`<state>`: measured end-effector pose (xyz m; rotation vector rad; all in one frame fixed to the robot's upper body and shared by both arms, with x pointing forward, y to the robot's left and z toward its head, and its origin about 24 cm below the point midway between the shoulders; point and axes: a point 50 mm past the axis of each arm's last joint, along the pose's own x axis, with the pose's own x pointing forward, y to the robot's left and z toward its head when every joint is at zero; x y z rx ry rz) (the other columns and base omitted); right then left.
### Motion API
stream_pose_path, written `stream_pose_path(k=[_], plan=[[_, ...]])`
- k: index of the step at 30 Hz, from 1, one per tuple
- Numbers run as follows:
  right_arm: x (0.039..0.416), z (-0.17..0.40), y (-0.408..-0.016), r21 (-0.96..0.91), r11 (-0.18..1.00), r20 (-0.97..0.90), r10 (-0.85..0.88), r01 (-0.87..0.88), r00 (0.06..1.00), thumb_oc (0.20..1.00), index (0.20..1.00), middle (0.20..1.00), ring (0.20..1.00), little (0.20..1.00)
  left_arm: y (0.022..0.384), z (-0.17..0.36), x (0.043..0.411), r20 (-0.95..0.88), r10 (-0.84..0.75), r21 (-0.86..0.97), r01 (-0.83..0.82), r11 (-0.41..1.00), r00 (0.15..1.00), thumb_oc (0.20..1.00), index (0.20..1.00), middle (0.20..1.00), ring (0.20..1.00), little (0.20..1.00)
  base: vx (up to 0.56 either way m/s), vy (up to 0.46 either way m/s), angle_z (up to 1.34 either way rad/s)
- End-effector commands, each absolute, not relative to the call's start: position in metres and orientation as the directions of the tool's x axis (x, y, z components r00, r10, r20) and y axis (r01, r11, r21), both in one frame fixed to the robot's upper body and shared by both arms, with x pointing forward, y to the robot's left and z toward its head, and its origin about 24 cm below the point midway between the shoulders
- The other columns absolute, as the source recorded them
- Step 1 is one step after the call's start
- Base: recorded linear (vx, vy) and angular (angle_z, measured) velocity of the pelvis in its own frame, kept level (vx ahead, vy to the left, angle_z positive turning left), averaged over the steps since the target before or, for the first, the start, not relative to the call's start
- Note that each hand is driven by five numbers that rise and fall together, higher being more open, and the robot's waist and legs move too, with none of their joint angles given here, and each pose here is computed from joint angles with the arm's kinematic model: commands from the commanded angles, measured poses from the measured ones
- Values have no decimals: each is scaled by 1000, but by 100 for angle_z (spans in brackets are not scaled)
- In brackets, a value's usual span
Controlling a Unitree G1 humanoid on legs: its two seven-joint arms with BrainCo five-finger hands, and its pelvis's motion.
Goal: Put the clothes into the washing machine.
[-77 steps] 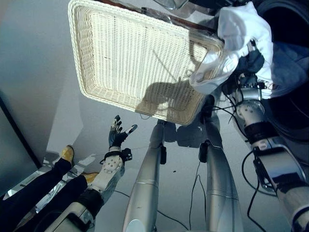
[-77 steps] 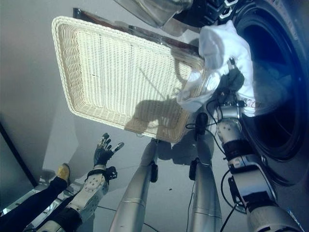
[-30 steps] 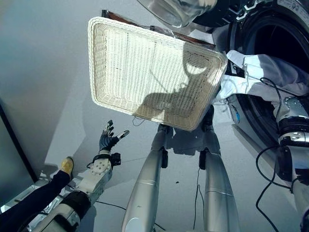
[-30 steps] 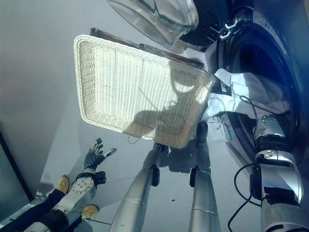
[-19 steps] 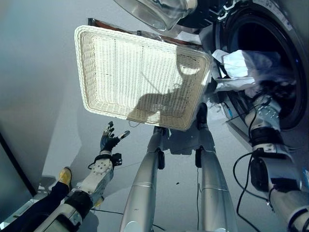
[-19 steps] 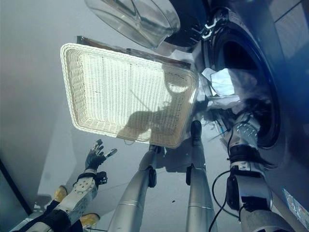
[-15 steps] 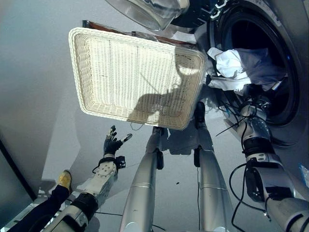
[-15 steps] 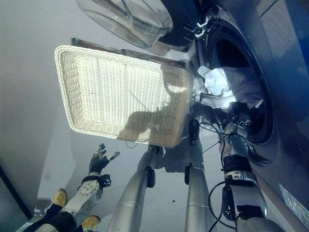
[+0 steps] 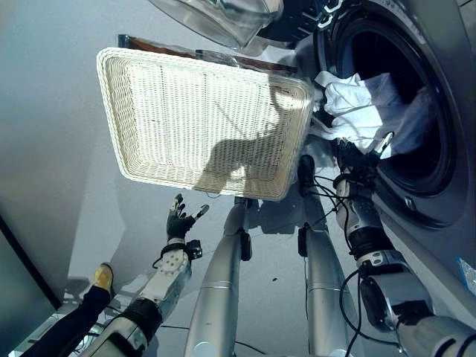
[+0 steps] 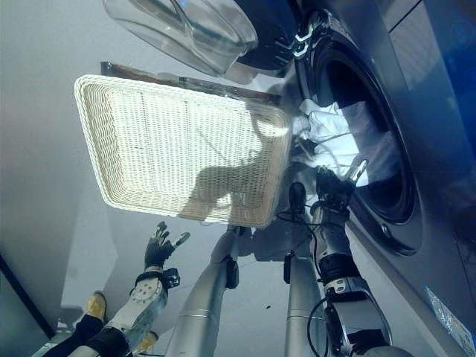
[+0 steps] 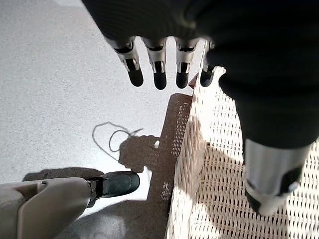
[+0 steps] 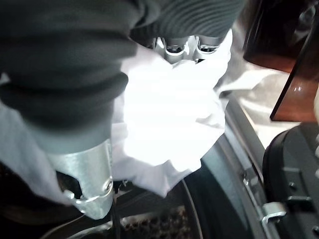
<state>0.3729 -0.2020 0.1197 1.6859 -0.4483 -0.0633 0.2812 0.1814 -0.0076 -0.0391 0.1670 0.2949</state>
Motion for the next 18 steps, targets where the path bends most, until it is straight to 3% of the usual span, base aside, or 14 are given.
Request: stream_pose_path(k=[1,8,18], plan=[[364,107,-212,972,-62,190,-366,-227,911,1000,1000,1000,1000,1000,173,-9,279,-145,285,-6,-289,957,947,1000,1000,1000,1000,1000,0,0,0],[360,104,-205,964,-59,219,-371,-259,902,1000,1000,1000,1000,1000,165,-12,278,-158,286,-21,-293,956,945,1000,1000,1000,1000,1000,1,16,0],[360,164,-244,906,123,415,-442,-404,796,1000,1000,1000,1000,1000,185,-11,278,-156,299,2,-303,953,941,1000,1000,1000,1000,1000,1,-16,0]])
